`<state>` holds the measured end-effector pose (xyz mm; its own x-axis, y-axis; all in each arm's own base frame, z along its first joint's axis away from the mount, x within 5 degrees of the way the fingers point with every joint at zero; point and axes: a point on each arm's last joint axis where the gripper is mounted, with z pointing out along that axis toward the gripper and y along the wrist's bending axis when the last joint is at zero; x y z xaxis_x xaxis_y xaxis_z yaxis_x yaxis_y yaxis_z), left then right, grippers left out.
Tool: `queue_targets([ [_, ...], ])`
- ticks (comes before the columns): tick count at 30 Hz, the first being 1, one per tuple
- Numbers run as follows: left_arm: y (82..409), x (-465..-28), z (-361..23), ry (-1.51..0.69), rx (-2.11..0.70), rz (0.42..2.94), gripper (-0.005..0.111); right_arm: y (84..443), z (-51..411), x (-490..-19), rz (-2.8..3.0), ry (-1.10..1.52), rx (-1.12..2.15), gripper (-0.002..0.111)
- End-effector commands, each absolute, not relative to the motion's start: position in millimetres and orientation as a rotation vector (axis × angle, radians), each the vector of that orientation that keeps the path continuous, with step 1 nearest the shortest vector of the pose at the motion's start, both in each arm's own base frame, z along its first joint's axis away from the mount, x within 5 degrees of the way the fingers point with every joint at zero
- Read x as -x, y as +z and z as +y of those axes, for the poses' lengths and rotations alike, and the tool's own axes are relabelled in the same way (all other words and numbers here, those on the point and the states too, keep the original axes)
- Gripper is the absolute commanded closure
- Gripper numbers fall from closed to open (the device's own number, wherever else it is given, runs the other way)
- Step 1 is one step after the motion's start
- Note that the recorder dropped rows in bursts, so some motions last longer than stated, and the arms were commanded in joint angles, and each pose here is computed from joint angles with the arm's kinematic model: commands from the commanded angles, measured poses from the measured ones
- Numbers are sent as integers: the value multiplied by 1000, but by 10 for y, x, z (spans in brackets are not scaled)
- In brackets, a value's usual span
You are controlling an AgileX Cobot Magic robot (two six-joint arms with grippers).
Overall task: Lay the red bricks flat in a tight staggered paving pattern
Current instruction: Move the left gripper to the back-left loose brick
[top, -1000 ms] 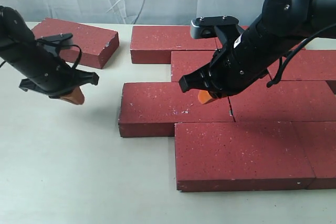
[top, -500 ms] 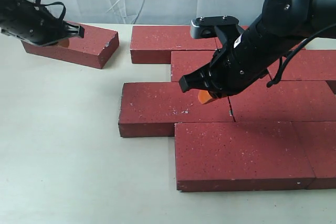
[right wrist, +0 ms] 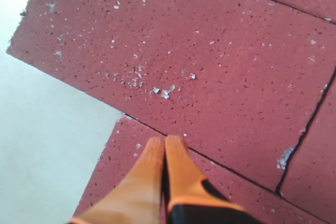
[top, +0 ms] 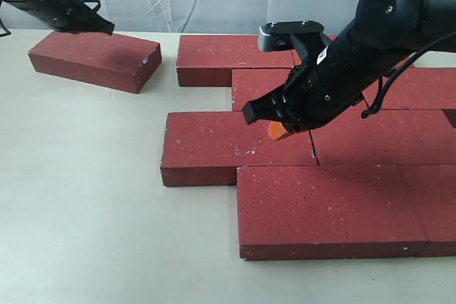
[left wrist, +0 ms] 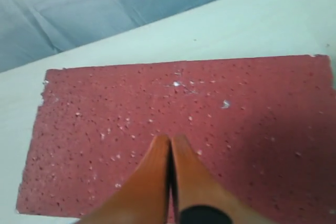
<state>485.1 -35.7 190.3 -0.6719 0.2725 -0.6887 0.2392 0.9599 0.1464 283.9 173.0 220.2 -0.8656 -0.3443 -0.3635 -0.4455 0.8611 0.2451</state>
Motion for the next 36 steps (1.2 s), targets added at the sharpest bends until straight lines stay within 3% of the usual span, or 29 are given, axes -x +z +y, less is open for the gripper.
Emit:
queue_targets([
  [1, 1792, -4962, -270, 79, -326, 2269, 107, 2203, 1738, -2841, 2716, 462, 602, 109],
  [13, 1392, -4984, -271, 70, -339, 2357, 107, 2204, 1740, -2845, 2713, 464, 599, 109],
  [26, 1213, -4750, -260, 22, -383, 2670, 107, 2206, 1742, -2849, 2708, 466, 594, 109],
  [36, 1151, -4577, -259, -38, -220, 2890, 107, 2205, 1742, -2846, 2712, 466, 595, 109],
])
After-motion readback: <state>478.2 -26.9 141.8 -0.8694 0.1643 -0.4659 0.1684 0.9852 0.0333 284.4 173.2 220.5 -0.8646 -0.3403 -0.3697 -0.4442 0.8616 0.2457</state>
